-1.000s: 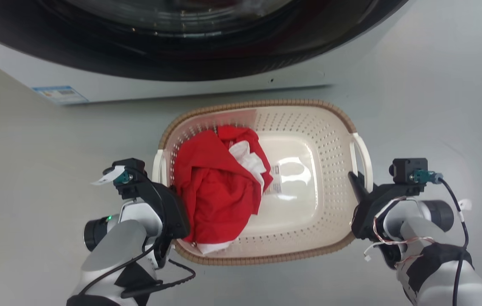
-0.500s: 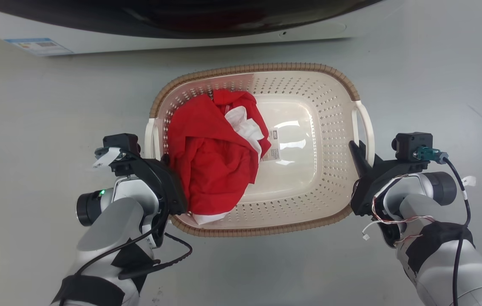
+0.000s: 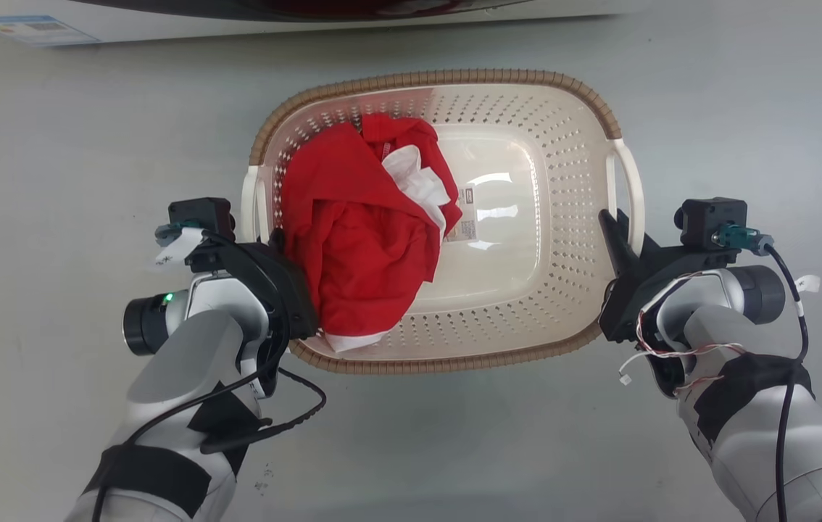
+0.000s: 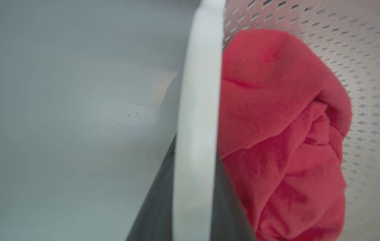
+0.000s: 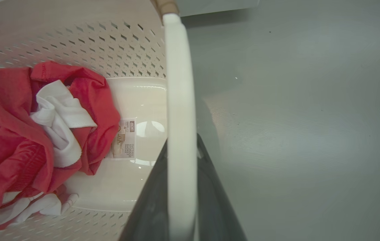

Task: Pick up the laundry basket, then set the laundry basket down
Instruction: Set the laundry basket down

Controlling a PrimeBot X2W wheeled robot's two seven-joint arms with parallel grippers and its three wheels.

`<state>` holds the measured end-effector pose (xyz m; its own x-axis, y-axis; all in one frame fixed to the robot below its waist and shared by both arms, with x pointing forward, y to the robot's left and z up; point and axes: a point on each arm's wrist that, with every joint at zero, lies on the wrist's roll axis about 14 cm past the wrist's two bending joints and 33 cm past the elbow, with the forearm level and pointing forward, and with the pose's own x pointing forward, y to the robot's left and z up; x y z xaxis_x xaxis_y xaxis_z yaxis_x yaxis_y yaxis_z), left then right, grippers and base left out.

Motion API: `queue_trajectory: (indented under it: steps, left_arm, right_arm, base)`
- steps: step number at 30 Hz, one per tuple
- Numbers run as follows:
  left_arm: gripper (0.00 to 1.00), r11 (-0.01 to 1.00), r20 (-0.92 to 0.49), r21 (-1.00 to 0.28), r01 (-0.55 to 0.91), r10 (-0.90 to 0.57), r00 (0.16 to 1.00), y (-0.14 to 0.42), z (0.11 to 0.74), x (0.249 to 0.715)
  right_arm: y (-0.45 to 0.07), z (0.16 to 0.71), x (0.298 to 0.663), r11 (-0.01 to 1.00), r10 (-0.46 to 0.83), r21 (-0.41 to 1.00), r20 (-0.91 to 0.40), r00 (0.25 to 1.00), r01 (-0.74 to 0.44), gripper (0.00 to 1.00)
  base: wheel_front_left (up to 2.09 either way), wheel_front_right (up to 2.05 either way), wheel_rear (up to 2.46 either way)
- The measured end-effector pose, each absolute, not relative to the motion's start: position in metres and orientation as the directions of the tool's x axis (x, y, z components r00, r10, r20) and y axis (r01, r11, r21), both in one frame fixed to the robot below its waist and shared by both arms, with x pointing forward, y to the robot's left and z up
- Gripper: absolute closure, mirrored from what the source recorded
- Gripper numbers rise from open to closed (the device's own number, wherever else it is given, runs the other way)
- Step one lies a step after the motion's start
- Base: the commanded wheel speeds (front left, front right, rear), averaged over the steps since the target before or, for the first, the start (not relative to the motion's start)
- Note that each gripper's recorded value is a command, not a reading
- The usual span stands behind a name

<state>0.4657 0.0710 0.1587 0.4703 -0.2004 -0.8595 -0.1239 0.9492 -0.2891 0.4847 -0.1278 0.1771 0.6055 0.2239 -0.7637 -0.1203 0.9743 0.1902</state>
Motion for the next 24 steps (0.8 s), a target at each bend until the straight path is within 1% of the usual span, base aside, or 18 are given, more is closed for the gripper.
queue_trajectory:
  steps: [10,24]
  left_arm:
    - [1.0,0.95,-0.866,-0.285,-0.128,-0.198,0.459,0.07,0.144,0.465]
    - [1.0,0.95,-0.866,-0.286,-0.127,-0.199,0.458,0.071,0.141,0.466]
  right_arm:
    - [-0.13,0.162,0.482,0.976,0.217,0.189,-0.779,0.588,-0.109,1.0]
    - [-0.128,0.157,0.481,0.976,0.217,0.193,-0.785,0.58,-0.104,1.0]
  base:
    - [0.0,0.0,0.0]
    - [0.0,0.0,0.0]
